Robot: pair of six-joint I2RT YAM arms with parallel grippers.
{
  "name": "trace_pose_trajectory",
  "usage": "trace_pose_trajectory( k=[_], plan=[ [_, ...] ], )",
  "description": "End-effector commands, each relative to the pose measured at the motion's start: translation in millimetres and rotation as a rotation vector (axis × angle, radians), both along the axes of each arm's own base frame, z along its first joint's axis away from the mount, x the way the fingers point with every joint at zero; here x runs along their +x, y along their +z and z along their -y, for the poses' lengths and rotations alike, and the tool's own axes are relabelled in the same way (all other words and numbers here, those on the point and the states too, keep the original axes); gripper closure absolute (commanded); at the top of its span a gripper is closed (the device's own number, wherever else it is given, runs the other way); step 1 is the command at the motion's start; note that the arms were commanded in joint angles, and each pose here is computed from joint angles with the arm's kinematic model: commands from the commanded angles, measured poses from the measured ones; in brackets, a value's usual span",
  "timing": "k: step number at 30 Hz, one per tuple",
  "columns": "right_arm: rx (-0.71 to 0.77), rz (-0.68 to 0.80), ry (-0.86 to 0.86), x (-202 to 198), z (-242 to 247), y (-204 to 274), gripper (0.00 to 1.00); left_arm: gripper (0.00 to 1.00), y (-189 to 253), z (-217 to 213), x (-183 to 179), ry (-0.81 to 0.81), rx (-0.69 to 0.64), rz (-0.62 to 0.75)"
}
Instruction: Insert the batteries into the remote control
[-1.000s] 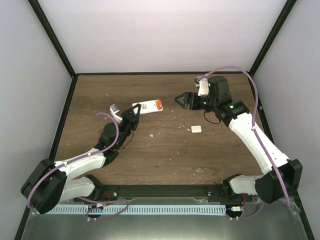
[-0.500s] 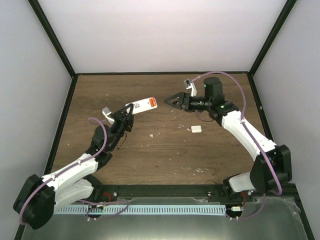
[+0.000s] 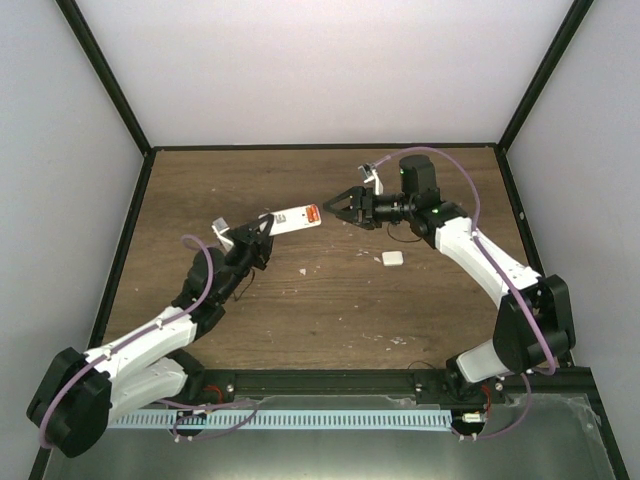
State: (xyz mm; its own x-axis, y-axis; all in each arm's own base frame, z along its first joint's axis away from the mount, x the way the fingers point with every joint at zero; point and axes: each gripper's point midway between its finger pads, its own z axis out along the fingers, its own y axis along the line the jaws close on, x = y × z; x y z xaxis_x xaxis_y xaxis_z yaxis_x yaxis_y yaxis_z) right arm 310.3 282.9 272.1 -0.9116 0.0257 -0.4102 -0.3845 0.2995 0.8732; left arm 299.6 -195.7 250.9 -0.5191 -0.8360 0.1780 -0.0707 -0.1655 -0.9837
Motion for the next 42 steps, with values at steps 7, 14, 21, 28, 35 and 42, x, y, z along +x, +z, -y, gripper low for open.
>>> trace_pose_trajectory(
  k=[7, 14, 21, 28, 35, 42],
  plan=[
    [0.013, -0.001, 0.079, -5, -19, 6, 0.33, 1.0, 1, 11, -2, -0.065, -0.012, -0.027],
    [0.011, -0.008, 0.117, -12, -25, 4, 0.39, 1.0, -1, 13, -1, -0.069, 0.001, -0.035],
    [-0.012, -0.009, 0.14, -15, -25, 0, 0.38, 1.0, -4, 17, 1, -0.083, -0.003, -0.046],
    [-0.032, -0.014, 0.146, -15, -26, -7, 0.36, 1.0, -1, 21, 3, -0.094, -0.011, -0.035],
    [-0.083, -0.017, 0.111, -9, -24, -21, 0.3, 1.0, 0, 19, 2, -0.088, -0.013, -0.033],
    [-0.101, -0.012, 0.095, -4, -23, -27, 0.27, 1.0, 0, 16, 1, -0.079, -0.017, -0.031]
  ],
)
